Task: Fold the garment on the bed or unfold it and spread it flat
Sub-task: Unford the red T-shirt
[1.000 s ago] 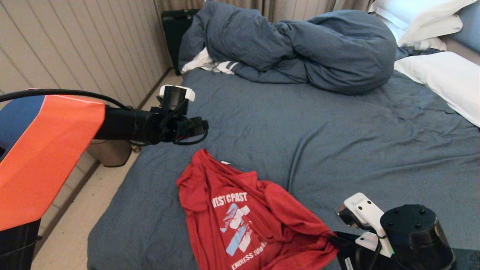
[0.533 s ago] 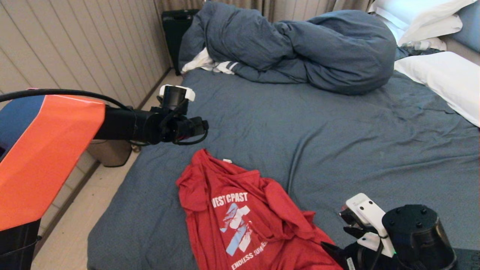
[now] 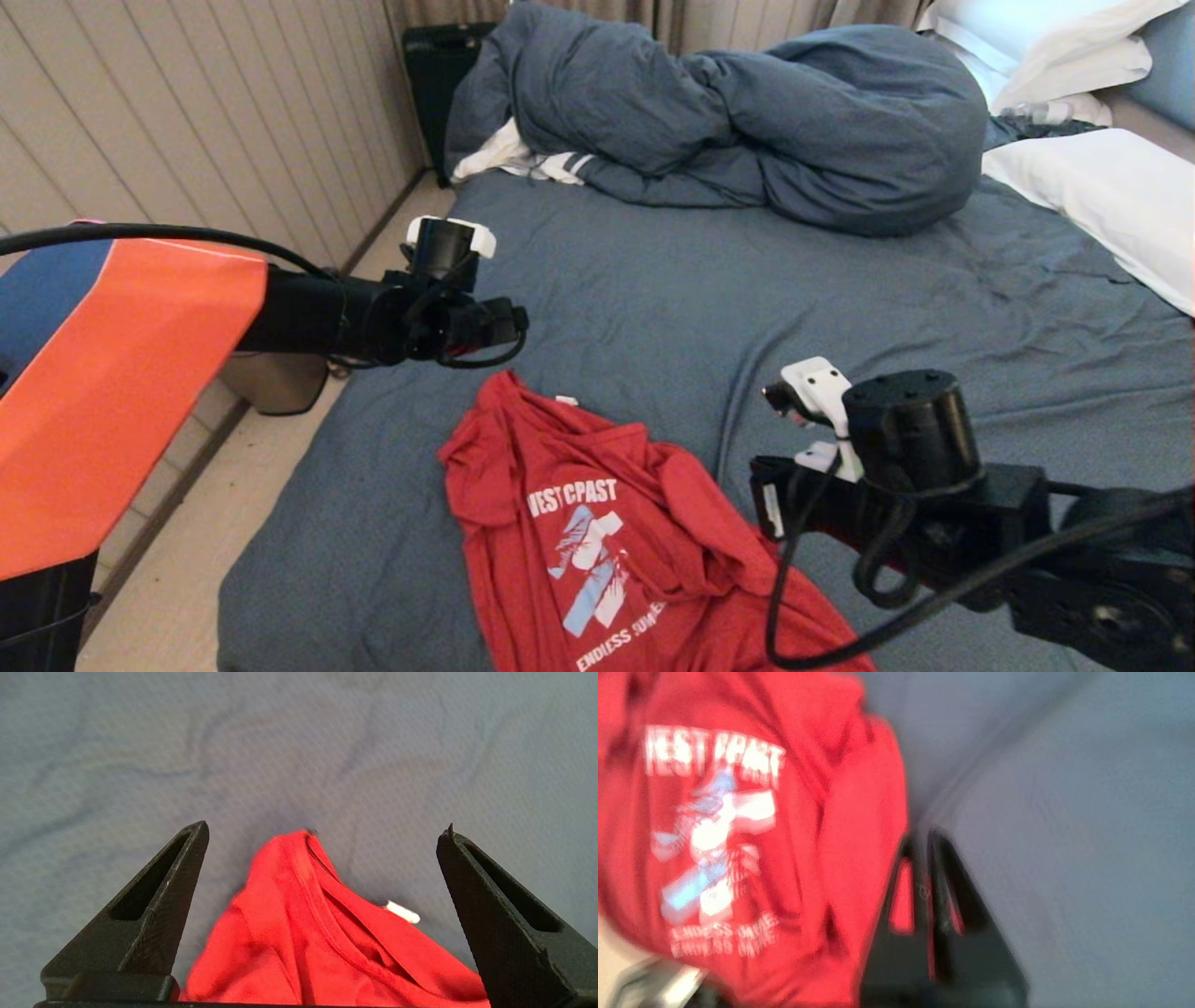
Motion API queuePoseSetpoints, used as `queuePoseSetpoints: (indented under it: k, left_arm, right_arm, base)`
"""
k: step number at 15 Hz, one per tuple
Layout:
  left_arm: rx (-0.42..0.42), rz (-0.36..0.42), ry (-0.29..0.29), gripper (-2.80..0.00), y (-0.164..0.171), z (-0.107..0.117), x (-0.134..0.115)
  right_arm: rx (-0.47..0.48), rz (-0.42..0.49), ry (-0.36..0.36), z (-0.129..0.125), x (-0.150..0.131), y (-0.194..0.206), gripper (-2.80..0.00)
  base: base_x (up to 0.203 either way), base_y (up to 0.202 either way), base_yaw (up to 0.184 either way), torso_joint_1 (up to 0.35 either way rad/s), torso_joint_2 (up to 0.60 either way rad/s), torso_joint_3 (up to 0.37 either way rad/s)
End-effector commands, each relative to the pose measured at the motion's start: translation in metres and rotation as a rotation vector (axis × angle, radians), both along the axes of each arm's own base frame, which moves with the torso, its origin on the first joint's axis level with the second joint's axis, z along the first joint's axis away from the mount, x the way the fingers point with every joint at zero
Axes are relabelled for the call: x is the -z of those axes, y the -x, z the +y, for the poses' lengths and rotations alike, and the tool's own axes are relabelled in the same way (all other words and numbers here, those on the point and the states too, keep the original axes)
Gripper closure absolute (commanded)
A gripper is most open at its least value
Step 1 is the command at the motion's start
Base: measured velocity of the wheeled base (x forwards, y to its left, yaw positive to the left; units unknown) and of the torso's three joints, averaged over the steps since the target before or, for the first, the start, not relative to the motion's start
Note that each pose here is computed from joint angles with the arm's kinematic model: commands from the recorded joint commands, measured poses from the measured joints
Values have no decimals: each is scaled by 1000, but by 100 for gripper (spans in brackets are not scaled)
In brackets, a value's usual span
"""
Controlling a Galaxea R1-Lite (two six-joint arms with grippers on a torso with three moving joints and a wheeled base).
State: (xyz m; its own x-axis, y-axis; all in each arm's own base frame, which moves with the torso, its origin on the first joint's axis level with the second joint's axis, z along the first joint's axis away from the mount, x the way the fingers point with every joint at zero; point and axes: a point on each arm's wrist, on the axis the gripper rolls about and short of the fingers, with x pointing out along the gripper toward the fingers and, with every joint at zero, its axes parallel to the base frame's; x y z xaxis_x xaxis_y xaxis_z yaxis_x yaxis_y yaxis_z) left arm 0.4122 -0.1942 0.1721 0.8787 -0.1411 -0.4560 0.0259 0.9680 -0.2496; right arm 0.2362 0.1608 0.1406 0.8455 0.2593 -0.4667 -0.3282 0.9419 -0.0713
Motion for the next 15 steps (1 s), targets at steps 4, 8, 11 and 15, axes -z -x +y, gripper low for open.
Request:
queuePoseSetpoints:
  k: [4,8,11,15]
  left_arm:
    - [9,13,-1,-280,-1,-4,8]
    - [5,43,-20,-280,-7,-7,25]
    - [3,65,-32,-280,-12,-9,38]
    - [1,67,-34,-280,-15,-10,43]
  right_arm:
    - [9,31,20,47,34,-73,0]
    - [19,27,14,60,29,-98,0]
    - [39,24,9,56,32,-112,0]
    - [31,5,-25,54,26,-125,0]
  base:
    - [0,0,0,0,0,0]
    - [0,0,0,0,0,0]
    - [0,0,0,0,0,0]
    - [0,0,0,0,0,0]
